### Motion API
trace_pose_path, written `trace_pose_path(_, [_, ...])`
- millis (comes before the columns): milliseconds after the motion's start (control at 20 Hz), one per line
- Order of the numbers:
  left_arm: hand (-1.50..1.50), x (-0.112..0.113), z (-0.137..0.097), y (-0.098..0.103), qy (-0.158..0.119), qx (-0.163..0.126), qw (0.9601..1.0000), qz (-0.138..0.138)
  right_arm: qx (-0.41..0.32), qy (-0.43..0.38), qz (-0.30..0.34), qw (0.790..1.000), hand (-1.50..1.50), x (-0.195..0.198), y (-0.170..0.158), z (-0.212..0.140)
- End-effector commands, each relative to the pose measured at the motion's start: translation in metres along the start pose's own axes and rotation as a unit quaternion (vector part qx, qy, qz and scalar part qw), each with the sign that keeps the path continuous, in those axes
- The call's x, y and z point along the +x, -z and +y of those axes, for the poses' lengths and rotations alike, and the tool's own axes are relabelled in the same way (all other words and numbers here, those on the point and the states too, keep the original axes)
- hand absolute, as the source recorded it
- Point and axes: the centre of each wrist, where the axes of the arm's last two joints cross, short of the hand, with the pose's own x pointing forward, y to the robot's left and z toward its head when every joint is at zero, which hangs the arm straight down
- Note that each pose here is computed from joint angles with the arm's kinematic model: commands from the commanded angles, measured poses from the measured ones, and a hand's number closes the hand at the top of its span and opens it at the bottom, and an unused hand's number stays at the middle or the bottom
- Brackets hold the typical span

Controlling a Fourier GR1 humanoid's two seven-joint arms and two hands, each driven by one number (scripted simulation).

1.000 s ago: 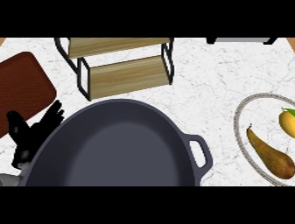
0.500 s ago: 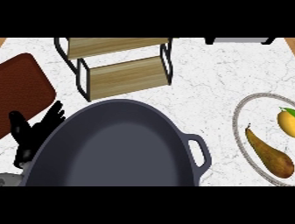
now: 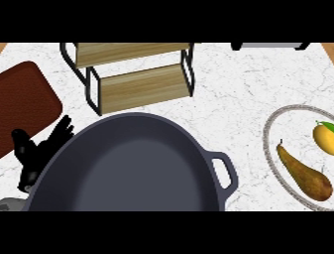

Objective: Pick the lemon from the placemat and place it in the tiered shelf

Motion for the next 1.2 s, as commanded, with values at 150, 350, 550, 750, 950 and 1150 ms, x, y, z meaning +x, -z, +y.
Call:
trace_pose_path(150, [0.0,-0.02,0.002,0.011,0.002,0.005,0.9994,0.034,0.015,-0.038,0.044,0.998,-1.5,0.012,0.005,0.041])
trace_pose_path(350, [0.0,0.008,-0.005,0.007,0.0,0.001,0.9991,0.043,-0.009,-0.042,0.058,0.997,-1.5,0.012,0.014,0.048])
trace_pose_path(550, [0.0,0.0,0.003,0.004,0.007,0.007,0.9991,0.042,-0.022,-0.052,0.07,0.996,-1.5,0.008,0.001,0.035])
trace_pose_path(750, [0.0,-0.019,0.019,-0.011,0.005,-0.003,0.9991,0.043,-0.02,-0.048,0.067,0.996,-1.5,-0.003,0.008,0.069])
trace_pose_path(950, [0.0,-0.025,0.023,-0.012,0.003,0.003,0.9991,0.041,-0.025,-0.064,0.078,0.995,-1.5,0.005,0.01,0.076])
trace_pose_path(1150, [0.0,-0.017,0.009,-0.014,0.004,-0.002,0.9993,0.038,-0.038,-0.077,0.092,0.992,-1.5,-0.029,0.009,0.084])
